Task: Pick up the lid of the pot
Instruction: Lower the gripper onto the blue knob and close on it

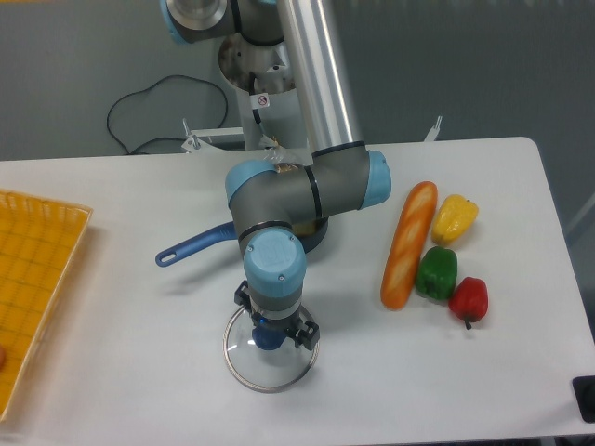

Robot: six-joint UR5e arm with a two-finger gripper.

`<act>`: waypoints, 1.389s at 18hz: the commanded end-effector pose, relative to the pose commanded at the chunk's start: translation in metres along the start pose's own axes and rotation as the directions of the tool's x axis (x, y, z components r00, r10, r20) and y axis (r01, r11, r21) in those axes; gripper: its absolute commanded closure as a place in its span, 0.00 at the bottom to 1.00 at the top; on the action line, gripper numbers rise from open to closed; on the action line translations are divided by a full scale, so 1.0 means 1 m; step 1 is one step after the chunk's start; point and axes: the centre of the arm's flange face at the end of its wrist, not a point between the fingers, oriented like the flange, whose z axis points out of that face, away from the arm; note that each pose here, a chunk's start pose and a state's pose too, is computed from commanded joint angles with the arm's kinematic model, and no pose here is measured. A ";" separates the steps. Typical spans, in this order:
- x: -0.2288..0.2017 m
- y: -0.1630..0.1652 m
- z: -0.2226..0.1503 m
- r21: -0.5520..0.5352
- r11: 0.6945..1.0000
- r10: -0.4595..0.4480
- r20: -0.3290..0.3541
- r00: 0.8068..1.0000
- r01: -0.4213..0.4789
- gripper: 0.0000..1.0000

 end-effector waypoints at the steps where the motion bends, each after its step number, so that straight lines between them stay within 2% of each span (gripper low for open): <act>1: 0.000 -0.001 0.000 0.005 1.000 0.000 0.001 1.000 0.000 0.00; 13: 0.002 -0.005 0.011 0.004 1.000 0.006 0.000 1.000 -0.006 0.01; 25: 0.004 -0.004 0.015 0.000 1.000 0.015 -0.005 1.000 -0.015 0.22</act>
